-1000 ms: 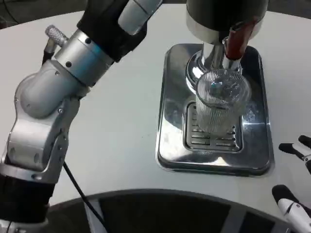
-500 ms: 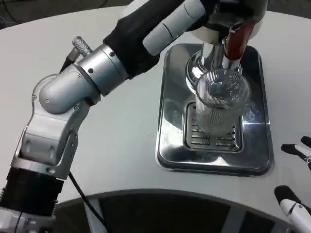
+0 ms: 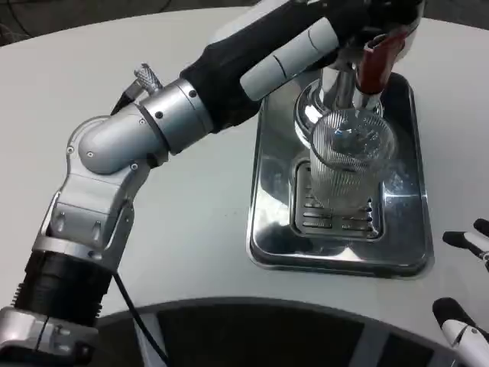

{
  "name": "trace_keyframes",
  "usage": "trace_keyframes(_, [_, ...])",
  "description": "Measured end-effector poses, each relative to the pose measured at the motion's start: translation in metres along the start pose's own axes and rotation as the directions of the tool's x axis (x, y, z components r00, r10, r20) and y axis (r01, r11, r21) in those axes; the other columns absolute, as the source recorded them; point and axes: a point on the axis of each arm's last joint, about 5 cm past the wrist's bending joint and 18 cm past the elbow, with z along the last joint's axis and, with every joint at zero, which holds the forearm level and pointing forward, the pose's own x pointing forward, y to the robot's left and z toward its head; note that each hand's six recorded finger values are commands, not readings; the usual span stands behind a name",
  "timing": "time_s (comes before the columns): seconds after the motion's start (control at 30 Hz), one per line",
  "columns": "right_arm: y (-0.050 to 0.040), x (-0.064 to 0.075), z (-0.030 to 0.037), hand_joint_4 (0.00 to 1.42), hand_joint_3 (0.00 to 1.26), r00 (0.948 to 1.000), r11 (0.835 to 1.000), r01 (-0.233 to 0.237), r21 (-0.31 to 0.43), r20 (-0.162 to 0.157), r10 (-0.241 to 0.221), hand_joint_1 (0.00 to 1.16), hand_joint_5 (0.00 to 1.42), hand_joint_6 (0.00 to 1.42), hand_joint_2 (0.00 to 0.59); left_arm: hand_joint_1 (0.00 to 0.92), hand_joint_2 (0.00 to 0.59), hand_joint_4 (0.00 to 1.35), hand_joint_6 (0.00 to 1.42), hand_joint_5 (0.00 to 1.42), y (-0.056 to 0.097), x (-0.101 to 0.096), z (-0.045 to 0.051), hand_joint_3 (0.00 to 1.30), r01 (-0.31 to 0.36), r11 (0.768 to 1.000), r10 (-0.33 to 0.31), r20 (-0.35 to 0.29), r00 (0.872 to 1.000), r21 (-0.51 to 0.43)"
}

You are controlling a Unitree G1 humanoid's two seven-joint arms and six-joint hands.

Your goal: Grasp the cup under the faucet to collect the drink, then remove the cup.

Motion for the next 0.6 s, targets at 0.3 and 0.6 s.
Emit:
trace_keyframes(0.3, [0.0,0.0,0.0,0.0,0.15,1.0,1.0,0.0,0.001,0.001,0.0,0.21,0.0,0.0,0.42,0.0,0.106,0.11,0.25,0.22,-0.0003,0.0011,-0.0025,0.18,0.002,1.0,-0.002,0.009,1.0,-0.013])
trace_keyframes(0.6, [-0.0001,-0.0001,0.0,0.0,0.15,1.0,1.0,0.0,0.0,0.001,0.0,0.21,0.0,0.0,0.42,0.0,0.109,0.11,0.25,0.22,-0.0051,0.0059,0.0005,0.18,0.053,0.998,-0.052,0.038,0.998,-0.017])
